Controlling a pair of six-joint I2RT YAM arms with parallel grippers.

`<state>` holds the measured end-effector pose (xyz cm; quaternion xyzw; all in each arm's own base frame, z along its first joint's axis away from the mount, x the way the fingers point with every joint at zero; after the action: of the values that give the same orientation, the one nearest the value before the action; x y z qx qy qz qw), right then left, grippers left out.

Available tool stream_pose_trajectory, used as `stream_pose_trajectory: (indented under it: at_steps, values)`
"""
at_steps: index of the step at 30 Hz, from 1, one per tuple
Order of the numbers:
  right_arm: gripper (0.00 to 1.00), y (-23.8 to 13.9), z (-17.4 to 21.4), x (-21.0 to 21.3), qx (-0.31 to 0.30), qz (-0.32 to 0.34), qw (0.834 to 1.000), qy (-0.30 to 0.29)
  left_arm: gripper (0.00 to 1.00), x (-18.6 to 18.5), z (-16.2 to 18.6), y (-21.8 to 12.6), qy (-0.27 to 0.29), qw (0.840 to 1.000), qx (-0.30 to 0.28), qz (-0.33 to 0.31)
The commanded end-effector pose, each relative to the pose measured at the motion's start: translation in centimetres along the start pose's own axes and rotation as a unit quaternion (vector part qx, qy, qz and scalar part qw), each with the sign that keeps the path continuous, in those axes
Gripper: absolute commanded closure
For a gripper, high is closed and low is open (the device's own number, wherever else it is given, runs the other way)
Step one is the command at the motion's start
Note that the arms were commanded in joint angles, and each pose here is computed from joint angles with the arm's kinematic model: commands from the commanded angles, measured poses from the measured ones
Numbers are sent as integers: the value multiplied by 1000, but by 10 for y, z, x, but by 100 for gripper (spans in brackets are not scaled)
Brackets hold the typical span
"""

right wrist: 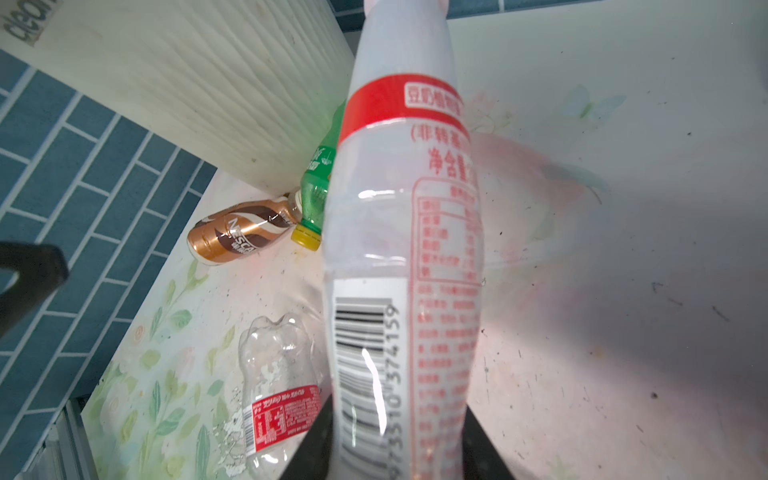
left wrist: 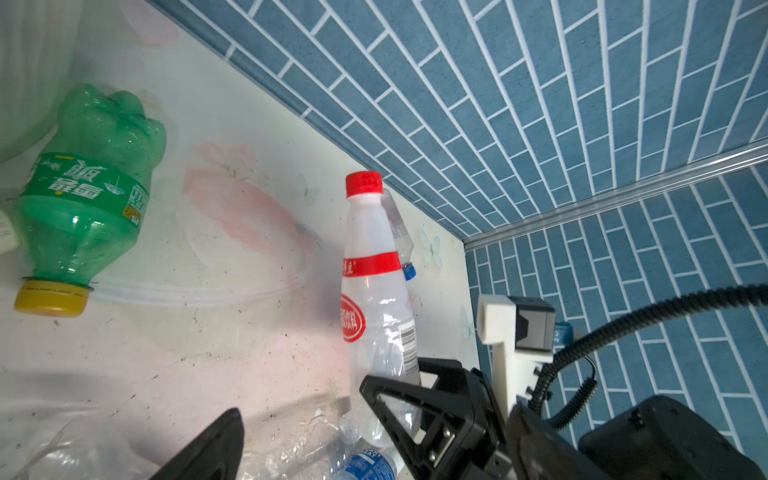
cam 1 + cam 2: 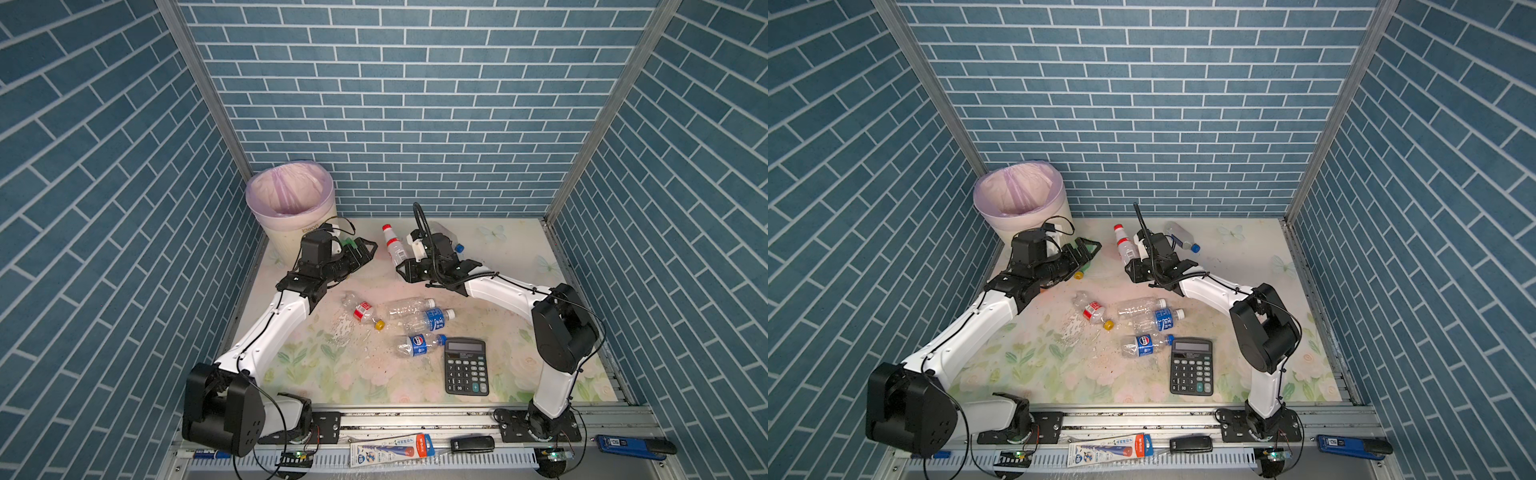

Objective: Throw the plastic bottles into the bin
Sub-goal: 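Lift the red-cap bottle with right gripper while left gripper approaches it, then close the left gripper on the red cap while right gripper holds the bottle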

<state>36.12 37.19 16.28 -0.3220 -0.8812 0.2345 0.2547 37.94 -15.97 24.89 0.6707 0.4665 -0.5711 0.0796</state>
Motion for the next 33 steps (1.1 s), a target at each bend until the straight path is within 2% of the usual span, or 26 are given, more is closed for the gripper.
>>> stream_pose_trajectory:
  at_steps: [1,10,19,23,30,33]
  values:
    - [61,-18,-13,16,-36,-22,999,-20,1,5,-3,18,2,1000,6,-16]
    - [61,-33,-10,45,-64,-65,994,-65,1,-1,-17,61,-17,1000,2,8]
    - [61,-31,-6,59,-62,-87,991,-78,1,-22,-32,66,9,1000,-13,21]
    - [62,-35,-4,65,-66,-96,990,-82,11,-23,-36,71,27,999,-17,15]
    - [62,-39,-2,75,-71,-101,988,-94,41,-14,-37,66,41,998,-43,-1]
    - [62,-41,-2,79,-75,-100,987,-105,41,-11,-36,66,45,998,-43,-9]
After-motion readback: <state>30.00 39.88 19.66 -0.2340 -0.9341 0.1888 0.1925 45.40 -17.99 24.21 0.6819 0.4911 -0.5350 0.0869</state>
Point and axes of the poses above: each gripper's point midway between its finger pads, its own y axis out along the fingers, its own x axis along the line the jaws close on, z = x × y, the point moved 1 cm from there along -y, back along the fingers, and after that the axes turned 11 degrees about -y, right-handed, at the moved point
